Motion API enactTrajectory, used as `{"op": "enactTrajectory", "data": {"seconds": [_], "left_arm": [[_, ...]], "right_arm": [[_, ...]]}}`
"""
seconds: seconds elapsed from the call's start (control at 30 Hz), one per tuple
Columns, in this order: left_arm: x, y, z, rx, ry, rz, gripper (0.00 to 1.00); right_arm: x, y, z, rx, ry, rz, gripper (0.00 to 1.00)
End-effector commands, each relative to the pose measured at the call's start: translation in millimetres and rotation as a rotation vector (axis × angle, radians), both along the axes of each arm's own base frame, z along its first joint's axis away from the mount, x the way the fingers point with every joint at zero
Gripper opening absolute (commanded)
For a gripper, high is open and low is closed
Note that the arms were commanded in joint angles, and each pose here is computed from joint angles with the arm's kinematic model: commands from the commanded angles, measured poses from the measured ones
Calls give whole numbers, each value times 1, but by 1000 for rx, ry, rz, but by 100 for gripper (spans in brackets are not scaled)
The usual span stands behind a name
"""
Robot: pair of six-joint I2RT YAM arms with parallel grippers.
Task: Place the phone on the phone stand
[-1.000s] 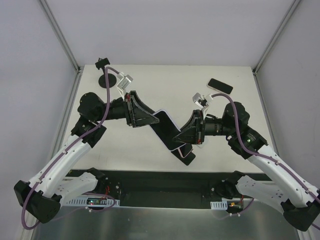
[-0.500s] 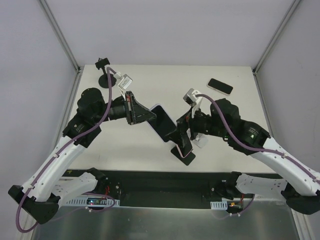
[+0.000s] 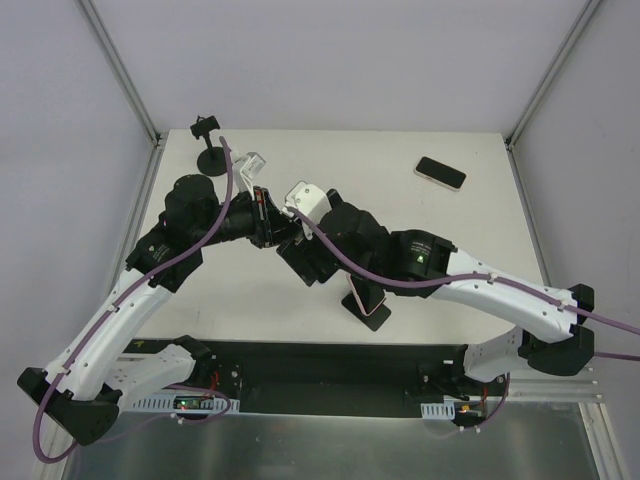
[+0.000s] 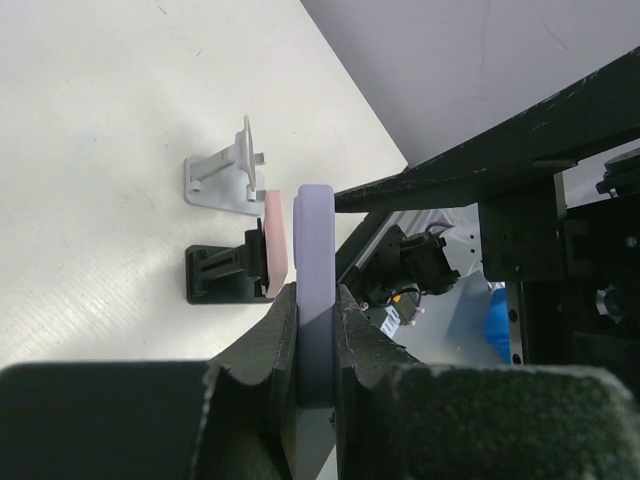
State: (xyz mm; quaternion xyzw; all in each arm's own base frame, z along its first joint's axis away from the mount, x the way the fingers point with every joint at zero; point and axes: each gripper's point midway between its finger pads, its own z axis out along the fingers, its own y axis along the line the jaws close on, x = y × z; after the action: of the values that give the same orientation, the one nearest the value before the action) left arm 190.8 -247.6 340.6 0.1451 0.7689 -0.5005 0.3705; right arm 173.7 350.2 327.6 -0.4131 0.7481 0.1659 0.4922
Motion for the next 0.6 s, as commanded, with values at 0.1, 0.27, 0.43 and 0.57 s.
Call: {"op": "enactTrajectory", "data": {"seconds": [0.1, 0.27, 0.43, 0.57], "left_arm": [[-4, -1, 42, -88, -83, -2, 0], [-7, -4, 43, -98, -65, -27, 0], [-5, -4, 47, -108, -57, -15, 0], [-7, -6, 49, -116, -54, -27, 0]], "right_arm": [[15, -7, 14, -3, -58, -107, 96], [14, -5, 13, 5, -56, -95, 99], [12, 1, 13, 13, -36, -88, 88], [14, 5, 14, 10, -37, -91, 76]]}}
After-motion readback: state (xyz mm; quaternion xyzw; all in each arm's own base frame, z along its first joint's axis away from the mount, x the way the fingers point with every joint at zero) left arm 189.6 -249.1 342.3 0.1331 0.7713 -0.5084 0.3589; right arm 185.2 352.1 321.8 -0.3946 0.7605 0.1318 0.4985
